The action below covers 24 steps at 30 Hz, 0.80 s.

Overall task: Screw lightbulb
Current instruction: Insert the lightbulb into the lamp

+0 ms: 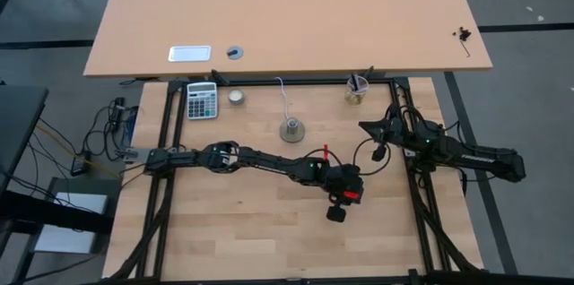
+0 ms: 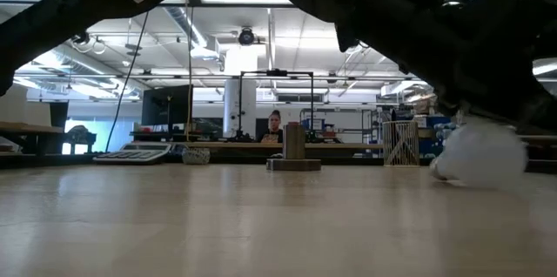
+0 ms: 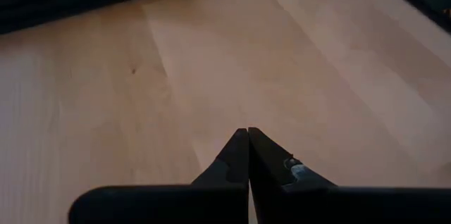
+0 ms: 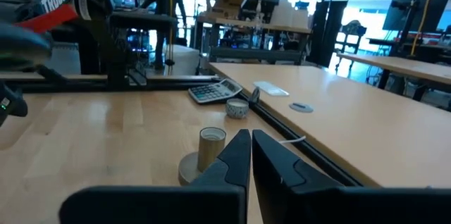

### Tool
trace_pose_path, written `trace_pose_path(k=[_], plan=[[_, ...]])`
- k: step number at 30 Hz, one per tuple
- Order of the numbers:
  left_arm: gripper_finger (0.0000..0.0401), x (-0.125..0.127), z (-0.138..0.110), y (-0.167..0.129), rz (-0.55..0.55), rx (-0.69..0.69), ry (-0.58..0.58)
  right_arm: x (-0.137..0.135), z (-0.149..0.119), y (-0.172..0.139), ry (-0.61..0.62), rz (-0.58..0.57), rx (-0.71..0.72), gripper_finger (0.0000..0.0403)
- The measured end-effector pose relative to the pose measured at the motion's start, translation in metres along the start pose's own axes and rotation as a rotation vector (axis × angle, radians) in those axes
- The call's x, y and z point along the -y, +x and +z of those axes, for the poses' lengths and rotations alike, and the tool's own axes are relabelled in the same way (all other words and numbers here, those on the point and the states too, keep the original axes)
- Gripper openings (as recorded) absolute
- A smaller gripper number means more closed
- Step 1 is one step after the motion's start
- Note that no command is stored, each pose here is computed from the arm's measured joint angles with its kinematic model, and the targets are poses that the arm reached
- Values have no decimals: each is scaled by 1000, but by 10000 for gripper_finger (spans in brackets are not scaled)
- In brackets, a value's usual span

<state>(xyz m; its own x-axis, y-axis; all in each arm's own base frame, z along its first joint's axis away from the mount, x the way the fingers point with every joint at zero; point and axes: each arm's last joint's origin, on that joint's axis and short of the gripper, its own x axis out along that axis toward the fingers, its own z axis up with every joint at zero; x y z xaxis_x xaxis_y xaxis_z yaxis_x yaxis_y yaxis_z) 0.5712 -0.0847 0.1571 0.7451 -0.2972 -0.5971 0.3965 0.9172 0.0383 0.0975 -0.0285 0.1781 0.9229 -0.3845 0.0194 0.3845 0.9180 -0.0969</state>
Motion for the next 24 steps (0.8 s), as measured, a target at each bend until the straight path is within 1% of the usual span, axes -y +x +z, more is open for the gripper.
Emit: trace_pose_path(k=[8, 11, 18, 24], plan=[[3, 0, -12, -3, 51, -150, 19, 0, 0, 0, 1, 0, 4, 25], [3, 0, -14, -6, 83, -201, 35, 0, 0, 0, 1, 0, 3, 23], [3, -1, -17, -18, 186, -366, 42, 0, 0, 0, 1, 0, 4, 24], [3, -9, -24, -26, 239, -462, 14, 0, 0, 0, 1, 0, 4, 24]])
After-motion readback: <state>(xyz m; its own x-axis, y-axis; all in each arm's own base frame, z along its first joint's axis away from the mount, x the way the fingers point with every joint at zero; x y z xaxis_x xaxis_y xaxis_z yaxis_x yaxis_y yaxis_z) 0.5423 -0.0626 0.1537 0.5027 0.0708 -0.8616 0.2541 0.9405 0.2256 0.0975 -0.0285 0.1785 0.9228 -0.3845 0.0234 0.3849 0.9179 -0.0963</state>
